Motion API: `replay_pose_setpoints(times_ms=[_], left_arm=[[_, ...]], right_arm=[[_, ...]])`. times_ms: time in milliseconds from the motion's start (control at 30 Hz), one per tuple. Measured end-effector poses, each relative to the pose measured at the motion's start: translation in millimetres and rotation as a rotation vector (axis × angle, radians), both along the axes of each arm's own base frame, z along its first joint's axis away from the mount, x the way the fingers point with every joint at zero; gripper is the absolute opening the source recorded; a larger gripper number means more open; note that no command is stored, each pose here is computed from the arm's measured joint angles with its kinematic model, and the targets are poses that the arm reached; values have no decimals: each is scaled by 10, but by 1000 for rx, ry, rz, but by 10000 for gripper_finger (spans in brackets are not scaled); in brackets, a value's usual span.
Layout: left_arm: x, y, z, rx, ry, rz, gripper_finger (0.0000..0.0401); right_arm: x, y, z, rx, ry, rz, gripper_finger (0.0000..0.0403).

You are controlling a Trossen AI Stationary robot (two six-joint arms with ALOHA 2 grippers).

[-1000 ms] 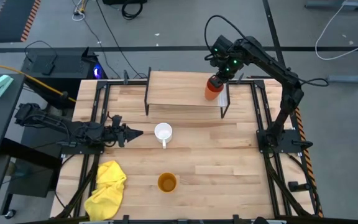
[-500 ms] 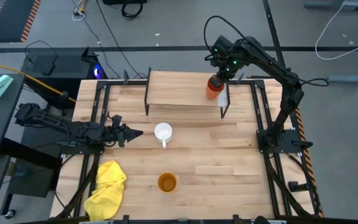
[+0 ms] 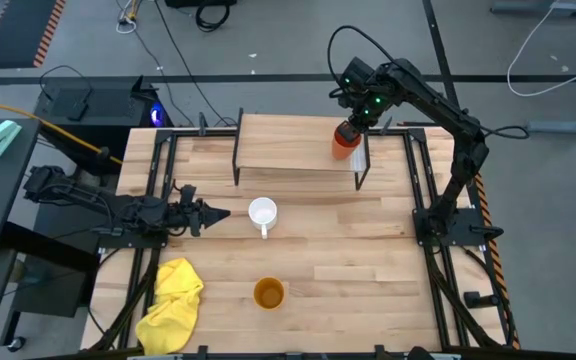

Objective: Stack small to large cups/mugs on shelf
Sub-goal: Put the orange cup on the shelf

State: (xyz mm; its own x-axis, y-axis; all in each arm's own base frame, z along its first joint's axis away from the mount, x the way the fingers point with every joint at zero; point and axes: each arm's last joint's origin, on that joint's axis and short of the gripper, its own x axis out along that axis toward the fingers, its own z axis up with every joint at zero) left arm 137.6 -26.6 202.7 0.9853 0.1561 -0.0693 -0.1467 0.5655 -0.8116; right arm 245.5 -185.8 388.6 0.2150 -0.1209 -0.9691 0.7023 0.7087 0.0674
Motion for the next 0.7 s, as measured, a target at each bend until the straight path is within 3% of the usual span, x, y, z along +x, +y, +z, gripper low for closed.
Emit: replay_pose_setpoints(times_ms=[367, 700], left_arm=[[0, 0, -1, 2, 1, 0, 22], [0, -1, -1, 7, 2, -1, 13]], right_arm=[[58, 54, -167, 7, 69, 70, 5], [23, 72, -100, -18, 67, 76, 12]])
